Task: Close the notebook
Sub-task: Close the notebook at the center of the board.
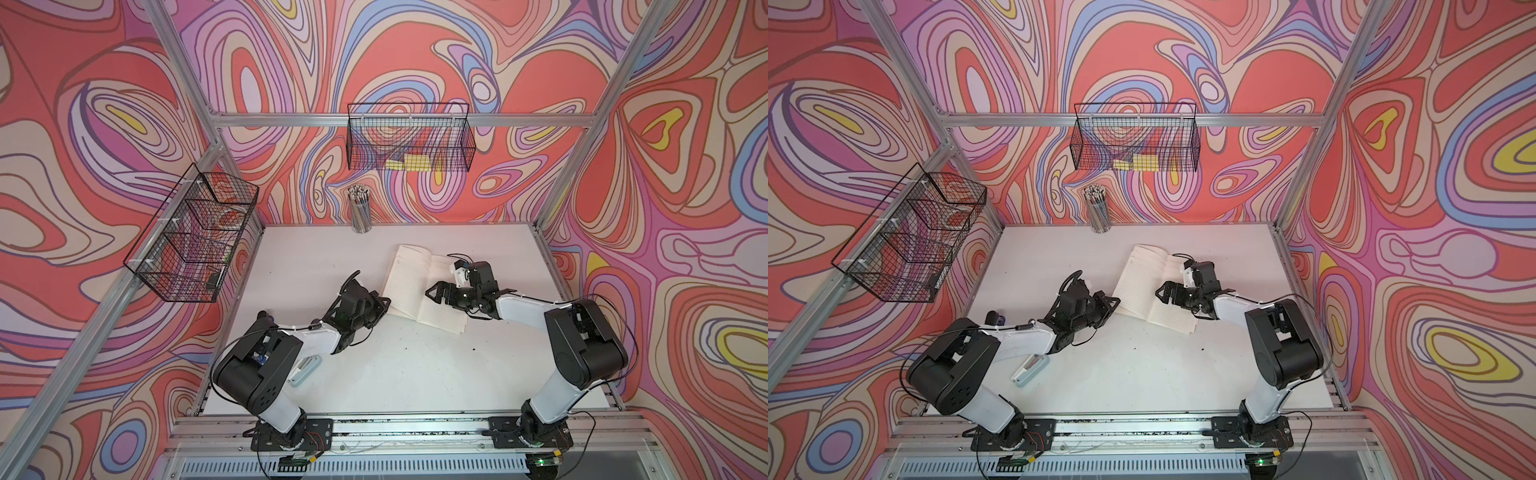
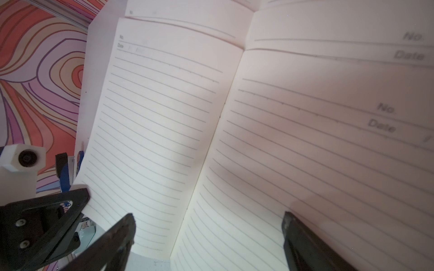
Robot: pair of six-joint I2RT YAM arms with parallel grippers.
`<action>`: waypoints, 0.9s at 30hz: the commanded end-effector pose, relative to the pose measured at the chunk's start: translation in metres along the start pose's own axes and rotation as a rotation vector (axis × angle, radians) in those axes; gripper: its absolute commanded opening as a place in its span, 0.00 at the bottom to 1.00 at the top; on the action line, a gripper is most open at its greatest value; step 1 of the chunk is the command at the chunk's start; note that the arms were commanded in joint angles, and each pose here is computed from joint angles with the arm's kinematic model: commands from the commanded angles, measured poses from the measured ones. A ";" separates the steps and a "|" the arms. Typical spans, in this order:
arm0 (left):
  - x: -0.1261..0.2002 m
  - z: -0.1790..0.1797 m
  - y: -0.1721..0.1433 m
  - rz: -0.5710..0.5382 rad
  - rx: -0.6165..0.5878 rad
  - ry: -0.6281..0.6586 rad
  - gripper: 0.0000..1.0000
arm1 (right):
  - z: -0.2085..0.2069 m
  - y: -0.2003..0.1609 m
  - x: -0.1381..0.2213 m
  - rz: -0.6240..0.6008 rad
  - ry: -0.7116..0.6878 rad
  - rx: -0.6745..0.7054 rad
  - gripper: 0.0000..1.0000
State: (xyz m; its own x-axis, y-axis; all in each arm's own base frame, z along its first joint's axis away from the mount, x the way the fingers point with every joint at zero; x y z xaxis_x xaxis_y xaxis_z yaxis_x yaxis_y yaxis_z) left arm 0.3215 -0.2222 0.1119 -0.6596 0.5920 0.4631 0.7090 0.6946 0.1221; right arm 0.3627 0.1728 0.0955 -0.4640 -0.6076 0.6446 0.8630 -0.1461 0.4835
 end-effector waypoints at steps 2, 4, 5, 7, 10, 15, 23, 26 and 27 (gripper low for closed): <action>0.009 -0.012 -0.001 0.000 -0.061 -0.023 0.00 | 0.012 0.014 0.004 -0.019 0.019 0.026 0.98; 0.013 -0.022 -0.001 0.011 -0.103 -0.038 0.00 | 0.015 0.018 0.007 -0.029 0.021 0.034 0.99; 0.016 -0.028 -0.001 0.014 -0.129 -0.049 0.00 | 0.018 0.021 0.009 -0.036 0.022 0.039 0.99; 0.024 -0.037 0.000 0.009 -0.168 -0.063 0.00 | 0.022 0.026 0.013 -0.044 0.025 0.046 0.98; 0.039 -0.043 0.004 -0.031 -0.209 -0.045 0.00 | 0.029 0.034 0.018 -0.061 0.033 0.056 0.98; 0.073 -0.037 0.014 -0.132 -0.274 0.026 0.00 | 0.053 0.045 0.019 -0.075 0.063 0.092 0.98; 0.131 -0.019 0.032 -0.312 -0.371 0.181 0.00 | 0.106 0.045 -0.004 -0.052 0.176 0.131 0.98; 0.143 -0.007 0.034 -0.320 -0.383 0.253 0.00 | 0.124 0.040 -0.017 -0.039 0.233 0.126 0.98; 0.147 -0.002 0.036 -0.327 -0.378 0.279 0.00 | 0.125 0.037 -0.027 -0.028 0.242 0.120 0.98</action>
State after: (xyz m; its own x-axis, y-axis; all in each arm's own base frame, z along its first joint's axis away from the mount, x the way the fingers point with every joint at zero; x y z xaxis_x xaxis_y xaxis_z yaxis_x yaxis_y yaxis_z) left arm 0.2627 -0.1358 0.2124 -0.8371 0.3337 0.4334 0.5379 0.6461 0.5415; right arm 0.3803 0.2631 0.1829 -0.4488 -0.7495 0.4867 0.7899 -0.0781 0.6082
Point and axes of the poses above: each gripper's point midway between its finger pads, its own x axis back along the fingers, its own z axis along the line the jaws close on, y = z × x, the point moved 4 cm from there along x, back along the fingers, and after that the axes turned 3 degrees about x, right-handed, at the moved point
